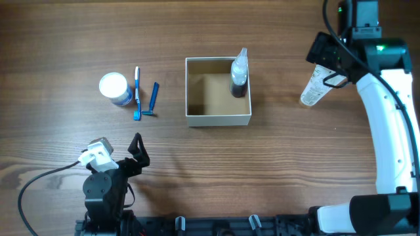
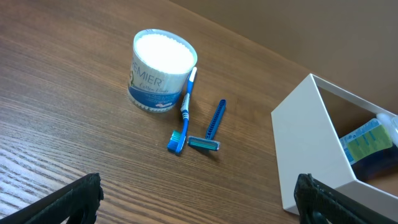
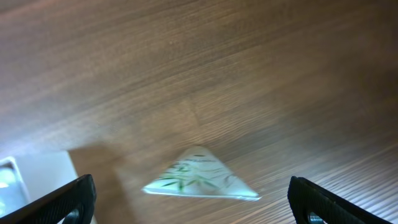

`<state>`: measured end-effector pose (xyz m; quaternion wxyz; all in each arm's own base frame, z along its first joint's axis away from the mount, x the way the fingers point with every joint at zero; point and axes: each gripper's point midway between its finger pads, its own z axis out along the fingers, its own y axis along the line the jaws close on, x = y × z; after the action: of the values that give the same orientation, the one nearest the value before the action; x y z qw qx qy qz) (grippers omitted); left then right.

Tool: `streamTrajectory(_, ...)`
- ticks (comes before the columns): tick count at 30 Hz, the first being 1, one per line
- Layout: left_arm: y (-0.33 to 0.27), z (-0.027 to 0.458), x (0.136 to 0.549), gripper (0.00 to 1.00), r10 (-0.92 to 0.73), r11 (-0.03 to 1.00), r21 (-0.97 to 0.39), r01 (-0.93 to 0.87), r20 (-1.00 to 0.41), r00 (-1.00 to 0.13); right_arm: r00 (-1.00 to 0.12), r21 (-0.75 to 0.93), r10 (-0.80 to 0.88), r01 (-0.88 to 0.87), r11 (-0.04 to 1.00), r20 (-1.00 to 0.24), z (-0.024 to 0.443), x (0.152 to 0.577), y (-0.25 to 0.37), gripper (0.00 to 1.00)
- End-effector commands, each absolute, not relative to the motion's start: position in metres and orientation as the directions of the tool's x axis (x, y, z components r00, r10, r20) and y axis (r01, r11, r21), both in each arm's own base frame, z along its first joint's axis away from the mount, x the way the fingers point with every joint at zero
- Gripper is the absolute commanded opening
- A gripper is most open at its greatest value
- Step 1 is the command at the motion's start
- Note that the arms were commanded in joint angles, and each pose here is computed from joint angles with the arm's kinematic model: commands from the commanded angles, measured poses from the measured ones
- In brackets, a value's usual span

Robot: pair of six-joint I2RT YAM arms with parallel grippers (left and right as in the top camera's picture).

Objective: Pack container
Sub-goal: 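Move the right gripper to the lotion tube and grasp it, then carry the lotion tube over the box and lower it inside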

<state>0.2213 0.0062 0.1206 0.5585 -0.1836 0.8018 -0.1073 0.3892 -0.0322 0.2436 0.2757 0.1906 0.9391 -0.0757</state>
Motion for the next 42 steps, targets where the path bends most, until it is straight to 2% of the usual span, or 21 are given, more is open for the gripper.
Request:
streamTrajectory(1,0.005,0.122,0.222,1.0,-0.404,0.914,-0.37,-0.165,-0.863,-0.303,-0.848,-0.091,0.129,0.204,0.975,-0.514,0.238,0.394,-0.036,0.99)
streamTrajectory(6,0.005,0.122,0.222,1.0,-0.404,0.914,-0.37,-0.165,-0.863,-0.303,-0.886,-0.12,-0.033,0.025,0.992,-0.462,0.223,0.399,-0.027,0.95)
streamTrajectory(8,0.005,0.122,0.222,1.0,-0.404,0.914,-0.37,-0.164,-0.863,-0.303,-0.883,-0.071,-0.149,-0.131,0.989,-0.446,0.22,0.395,-0.007,0.91)
streamTrajectory(9,0.005,0.122,0.222,1.0,-0.404,0.914,-0.37,-0.164,-0.863,-0.303,-0.885,-0.058,-0.164,-0.154,0.986,-0.436,0.219,0.393,-0.004,0.88)
streamTrajectory(14,0.005,0.122,0.222,1.0,-0.404,0.914,-0.37,-0.164,-0.863,-0.303,-0.908,-0.106,-0.197,-0.169,0.98,-0.37,0.213,0.379,-0.012,0.91)
streamTrajectory(18,0.005,0.122,0.222,1.0,-0.404,0.914,-0.37,-0.164,-0.863,-0.303,-0.897,-0.133,-0.265,-0.232,0.964,-0.353,0.212,0.377,-0.013,0.89)
streamTrajectory(23,0.005,0.122,0.222,1.0,-0.404,0.914,-0.37,-0.165,-0.863,-0.303,-0.906,-0.134,-0.266,-0.234,0.963,-0.329,0.195,0.375,-0.014,0.91)
streamTrajectory(28,0.005,0.122,0.222,1.0,-0.404,0.914,-0.37,-0.165,-0.863,-0.303,-0.914,-0.174,-0.257,-0.21,0.962,-0.315,0.182,0.376,-0.023,0.85)
streamTrajectory(30,0.005,0.122,0.222,1.0,-0.404,0.914,-0.37,-0.165,-0.863,-0.303,-0.932,-0.15,-0.193,-0.152,0.977,-0.307,0.175,0.376,-0.023,0.82)
streamTrajectory(32,0.005,0.122,0.222,1.0,-0.404,0.914,-0.37,-0.164,-0.863,-0.303,-0.947,-0.13,-0.13,-0.095,0.987,-0.295,0.168,0.377,-0.025,0.76)
streamTrajectory(33,0.005,0.122,0.222,1.0,-0.404,0.914,-0.37,-0.165,-0.863,-0.303,-0.952,-0.124,-0.116,-0.084,0.989,-0.285,0.164,0.377,-0.026,0.69)
streamTrajectory(36,0.005,0.122,0.222,1.0,-0.404,0.914,-0.37,-0.164,-0.863,-0.303,-0.965,-0.115,-0.094,-0.068,0.991,-0.243,0.149,0.378,-0.028,0.6)
streamTrajectory(37,0.005,0.122,0.222,1.0,-0.404,0.914,-0.37,-0.165,-0.863,-0.303,-0.969,-0.114,-0.095,-0.07,0.991,-0.23,0.144,0.378,-0.028,0.53)
streamTrajectory(40,0.005,0.122,0.222,1.0,-0.404,0.914,-0.37,-0.164,-0.863,-0.303,-0.974,-0.111,-0.094,-0.072,0.991,-0.205,0.141,0.373,-0.028,0.11)
streamTrajectory(41,0.005,0.122,0.222,1.0,-0.404,0.914,-0.37,-0.164,-0.863,-0.303,-0.975,-0.11,-0.094,-0.072,0.991,-0.201,0.141,0.372,-0.027,0.05)
streamTrajectory(42,0.005,0.122,0.222,1.0,-0.404,0.914,-0.37,-0.164,-0.863,-0.303,-0.977,-0.108,-0.084,-0.064,0.992,-0.195,0.142,0.369,-0.027,0.04)
